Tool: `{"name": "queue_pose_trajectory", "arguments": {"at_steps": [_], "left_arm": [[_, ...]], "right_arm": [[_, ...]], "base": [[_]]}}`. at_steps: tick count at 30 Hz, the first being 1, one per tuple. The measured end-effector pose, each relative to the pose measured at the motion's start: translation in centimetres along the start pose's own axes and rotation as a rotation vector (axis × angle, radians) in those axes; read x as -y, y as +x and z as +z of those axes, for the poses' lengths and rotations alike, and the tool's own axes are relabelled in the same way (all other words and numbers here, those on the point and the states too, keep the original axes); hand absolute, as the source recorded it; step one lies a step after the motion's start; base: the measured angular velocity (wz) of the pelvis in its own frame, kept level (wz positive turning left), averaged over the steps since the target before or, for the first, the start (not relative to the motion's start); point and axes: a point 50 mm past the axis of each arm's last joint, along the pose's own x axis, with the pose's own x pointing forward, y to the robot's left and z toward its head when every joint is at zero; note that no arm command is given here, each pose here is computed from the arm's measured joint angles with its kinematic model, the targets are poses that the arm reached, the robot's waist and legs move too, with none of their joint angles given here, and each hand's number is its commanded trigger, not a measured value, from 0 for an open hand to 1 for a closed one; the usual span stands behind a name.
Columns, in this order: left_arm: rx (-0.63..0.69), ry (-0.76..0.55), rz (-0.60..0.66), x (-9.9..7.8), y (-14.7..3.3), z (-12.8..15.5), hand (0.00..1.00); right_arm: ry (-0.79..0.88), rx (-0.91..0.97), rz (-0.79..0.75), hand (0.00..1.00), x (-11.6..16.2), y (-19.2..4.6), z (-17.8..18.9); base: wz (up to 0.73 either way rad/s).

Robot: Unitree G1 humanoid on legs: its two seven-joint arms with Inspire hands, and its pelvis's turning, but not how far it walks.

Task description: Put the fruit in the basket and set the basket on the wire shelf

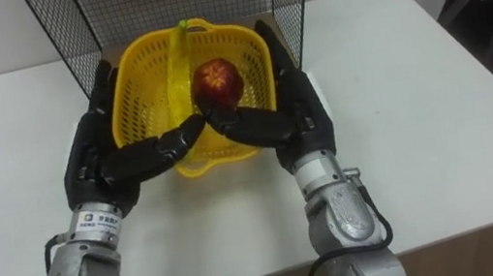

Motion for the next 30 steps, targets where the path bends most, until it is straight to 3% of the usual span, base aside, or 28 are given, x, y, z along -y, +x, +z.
{"name": "queue_pose_trajectory", "arguments": {"at_steps": [18,30], "left_arm": [[0.074,-0.036,0.015,0.7,0.1,1.3,0.00],[0.096,-0.044,0.042,0.0,0.0,0.9,0.00]], "right_arm": [[0.025,0.056,0.022,0.00,-0.8,0.2,1.1],[0.080,0.026,0.028,0.00,-0.8,-0.2,-0.1]], "base": [[0.00],[-0.05]]}}
